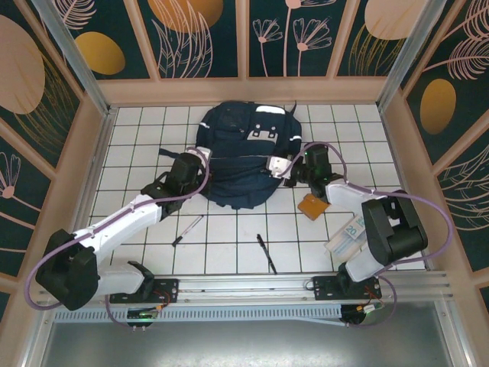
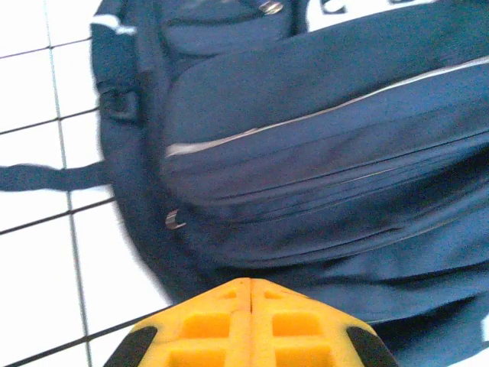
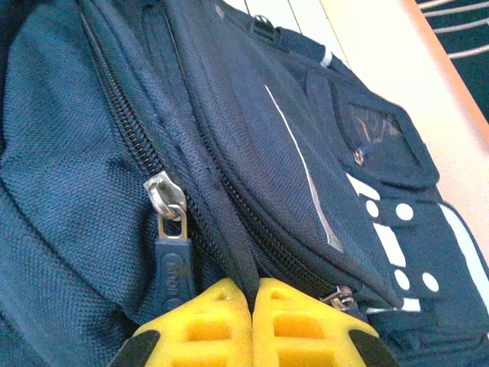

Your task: Pack the student bag

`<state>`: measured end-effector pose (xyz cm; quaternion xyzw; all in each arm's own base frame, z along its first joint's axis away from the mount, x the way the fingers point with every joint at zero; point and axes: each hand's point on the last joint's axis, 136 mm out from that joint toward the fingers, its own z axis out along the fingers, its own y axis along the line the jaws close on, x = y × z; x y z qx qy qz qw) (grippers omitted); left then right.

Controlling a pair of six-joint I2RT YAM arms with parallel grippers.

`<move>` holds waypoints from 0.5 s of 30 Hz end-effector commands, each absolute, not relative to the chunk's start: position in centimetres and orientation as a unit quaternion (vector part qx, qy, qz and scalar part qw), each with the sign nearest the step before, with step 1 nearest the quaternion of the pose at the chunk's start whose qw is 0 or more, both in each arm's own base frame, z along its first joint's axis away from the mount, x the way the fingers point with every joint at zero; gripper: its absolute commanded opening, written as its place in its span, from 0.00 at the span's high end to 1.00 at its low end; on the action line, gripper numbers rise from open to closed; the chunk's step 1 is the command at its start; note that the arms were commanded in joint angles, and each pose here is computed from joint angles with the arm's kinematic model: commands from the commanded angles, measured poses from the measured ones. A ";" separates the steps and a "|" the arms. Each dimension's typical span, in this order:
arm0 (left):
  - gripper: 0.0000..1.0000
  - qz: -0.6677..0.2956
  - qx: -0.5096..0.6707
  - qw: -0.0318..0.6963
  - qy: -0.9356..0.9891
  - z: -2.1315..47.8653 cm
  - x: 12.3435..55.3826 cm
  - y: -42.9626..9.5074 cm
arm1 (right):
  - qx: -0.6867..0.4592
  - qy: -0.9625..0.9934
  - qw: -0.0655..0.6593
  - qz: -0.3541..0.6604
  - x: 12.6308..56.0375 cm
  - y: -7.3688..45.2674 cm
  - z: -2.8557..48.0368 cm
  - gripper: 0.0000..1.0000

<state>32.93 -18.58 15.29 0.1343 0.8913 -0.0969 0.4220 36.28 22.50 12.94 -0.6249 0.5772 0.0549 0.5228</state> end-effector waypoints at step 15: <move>1.00 -0.351 0.210 0.419 0.810 24.4 31.9 -29.3 | -0.636 0.506 0.551 0.189 31.0 28.6 17.9 0.46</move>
